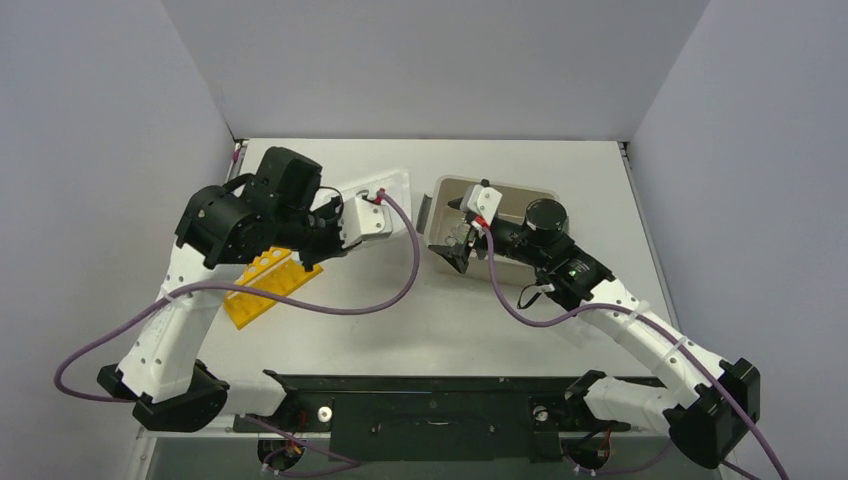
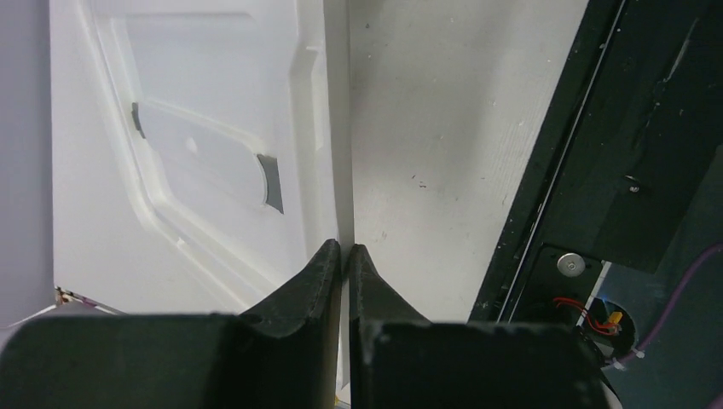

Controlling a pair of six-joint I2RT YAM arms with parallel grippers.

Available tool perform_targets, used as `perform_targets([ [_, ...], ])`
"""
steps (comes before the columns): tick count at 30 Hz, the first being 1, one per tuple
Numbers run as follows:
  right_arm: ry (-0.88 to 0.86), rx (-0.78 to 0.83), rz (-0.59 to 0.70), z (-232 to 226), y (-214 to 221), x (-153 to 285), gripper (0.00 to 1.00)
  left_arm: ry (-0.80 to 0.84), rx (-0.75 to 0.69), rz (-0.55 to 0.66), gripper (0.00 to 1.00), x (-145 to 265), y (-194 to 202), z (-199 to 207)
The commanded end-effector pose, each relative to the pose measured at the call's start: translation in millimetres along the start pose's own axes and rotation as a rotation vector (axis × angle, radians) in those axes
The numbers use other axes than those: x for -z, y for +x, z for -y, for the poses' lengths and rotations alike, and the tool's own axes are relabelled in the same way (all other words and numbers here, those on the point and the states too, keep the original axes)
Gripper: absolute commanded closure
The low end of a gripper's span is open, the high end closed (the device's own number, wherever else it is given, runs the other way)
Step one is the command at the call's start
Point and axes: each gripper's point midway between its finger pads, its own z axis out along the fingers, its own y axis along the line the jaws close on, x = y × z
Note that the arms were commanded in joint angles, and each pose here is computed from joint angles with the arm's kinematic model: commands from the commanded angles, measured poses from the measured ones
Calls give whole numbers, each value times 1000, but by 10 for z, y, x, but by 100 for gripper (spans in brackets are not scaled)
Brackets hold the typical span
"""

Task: Organize the chemistry lab equipment
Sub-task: Pick up the storage box lid at the center of the board.

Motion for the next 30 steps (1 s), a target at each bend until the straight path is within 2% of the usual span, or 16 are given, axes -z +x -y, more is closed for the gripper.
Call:
perform_targets([
  [1,-2,169,100,7,-391,-68,15,-3,-111,120,100,278,-159,147],
  [5,103,247,125,115,-525,-68,16,15,-122,121,100,338,-140,229],
  [11,96,329,116,91,-639,-118,16,42,-130,98,100,365,-62,331],
  [15,-12,372,122,-87,-711,-138,16,46,-145,90,100,369,-18,376],
  [23,-380,341,71,-644,-612,-165,17,69,-182,132,100,423,-56,477],
  [30,-394,363,63,-746,-595,-348,18,71,-191,149,100,457,-77,502],
])
